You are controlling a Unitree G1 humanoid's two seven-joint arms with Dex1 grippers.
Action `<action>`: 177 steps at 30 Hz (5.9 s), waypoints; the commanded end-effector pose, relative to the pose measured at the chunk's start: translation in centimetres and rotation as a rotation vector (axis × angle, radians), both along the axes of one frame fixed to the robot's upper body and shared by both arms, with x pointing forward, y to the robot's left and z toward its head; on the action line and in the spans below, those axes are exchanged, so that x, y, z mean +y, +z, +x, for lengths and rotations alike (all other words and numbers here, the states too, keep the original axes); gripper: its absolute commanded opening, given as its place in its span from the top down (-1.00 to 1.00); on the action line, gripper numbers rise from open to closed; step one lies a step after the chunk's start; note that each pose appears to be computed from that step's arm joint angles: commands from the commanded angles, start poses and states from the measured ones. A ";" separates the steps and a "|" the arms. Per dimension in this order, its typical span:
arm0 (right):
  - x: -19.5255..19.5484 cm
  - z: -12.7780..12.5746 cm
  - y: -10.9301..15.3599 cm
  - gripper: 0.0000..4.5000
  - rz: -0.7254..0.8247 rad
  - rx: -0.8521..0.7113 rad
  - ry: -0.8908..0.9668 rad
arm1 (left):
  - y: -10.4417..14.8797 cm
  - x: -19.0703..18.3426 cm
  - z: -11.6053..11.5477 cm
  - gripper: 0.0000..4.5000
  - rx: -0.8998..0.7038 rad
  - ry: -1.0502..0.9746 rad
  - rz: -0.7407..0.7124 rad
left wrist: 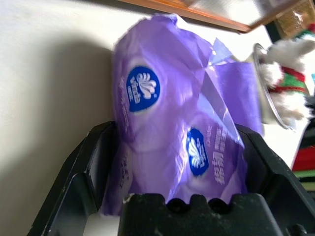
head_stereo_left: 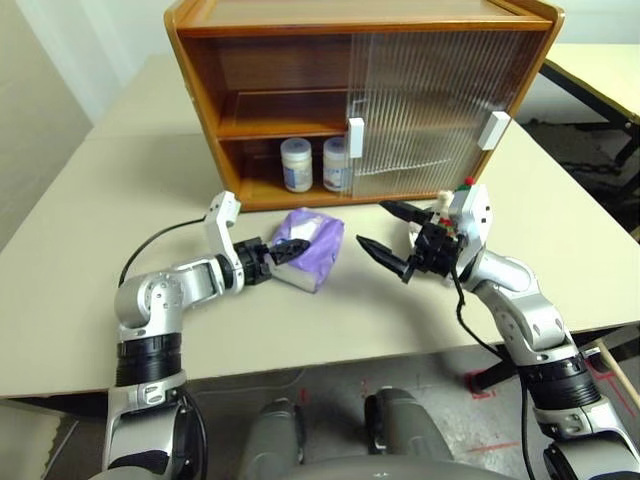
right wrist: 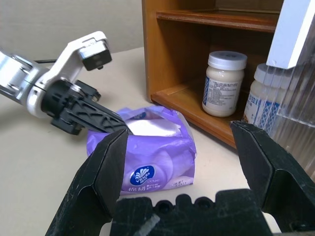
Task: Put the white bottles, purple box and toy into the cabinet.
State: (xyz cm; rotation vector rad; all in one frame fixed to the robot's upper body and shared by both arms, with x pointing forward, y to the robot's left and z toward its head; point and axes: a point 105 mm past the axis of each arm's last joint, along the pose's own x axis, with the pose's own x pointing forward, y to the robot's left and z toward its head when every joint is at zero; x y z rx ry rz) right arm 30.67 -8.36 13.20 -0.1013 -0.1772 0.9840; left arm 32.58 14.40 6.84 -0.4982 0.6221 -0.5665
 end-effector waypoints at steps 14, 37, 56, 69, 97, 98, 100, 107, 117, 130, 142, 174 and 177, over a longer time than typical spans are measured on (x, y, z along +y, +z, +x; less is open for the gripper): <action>0.0 0.1 0.3 -1.00 -0.002 -0.014 0.013 | 3.5 1.5 2.2 0.98 -0.093 0.102 -0.175; 0.3 0.1 -0.3 -1.00 0.010 -0.011 0.004 | 17.8 -0.8 8.8 0.98 -0.413 0.410 -0.314; 0.2 0.1 -0.2 -1.00 0.017 -0.013 -0.010 | 18.7 -2.5 11.8 -0.07 -0.434 0.598 -0.380; 0.2 0.1 -0.1 -1.00 0.012 -0.014 -0.001 | 18.8 -2.1 10.1 -0.99 -0.517 0.534 -0.305; 0.2 0.1 -0.2 -1.00 0.004 -0.011 0.008 | 15.0 -4.6 5.7 0.98 -0.768 0.127 0.106; 0.2 0.1 -0.2 -1.00 0.004 -0.011 0.007 | 14.8 -4.7 6.3 0.98 -0.768 0.138 0.120; 0.1 0.1 -0.2 -1.00 0.005 -0.011 0.005 | 14.6 -4.8 7.3 0.98 -0.771 0.145 0.150; 0.0 0.3 0.0 -1.00 0.006 -0.017 -0.007 | 14.4 -4.3 11.0 0.98 -0.775 0.196 0.224; -0.1 0.2 0.1 -1.00 0.012 -0.018 -0.020 | 14.8 -4.4 13.6 0.98 -0.818 0.210 0.288; -0.6 0.8 1.5 -1.00 0.169 -0.019 -0.074 | 14.3 -4.8 9.6 -0.31 -0.873 0.064 0.244; -0.9 0.7 3.1 -1.00 0.302 -0.075 -0.081 | 12.4 -5.2 6.7 -0.98 -0.900 -0.076 0.324; -1.7 0.3 4.7 -1.00 0.346 -0.168 -0.102 | 11.8 -13.7 10.3 0.99 -0.969 -0.202 0.377; -1.9 0.4 4.6 -1.00 0.353 -0.160 -0.118 | 11.9 -13.8 10.6 0.99 -0.955 -0.148 0.380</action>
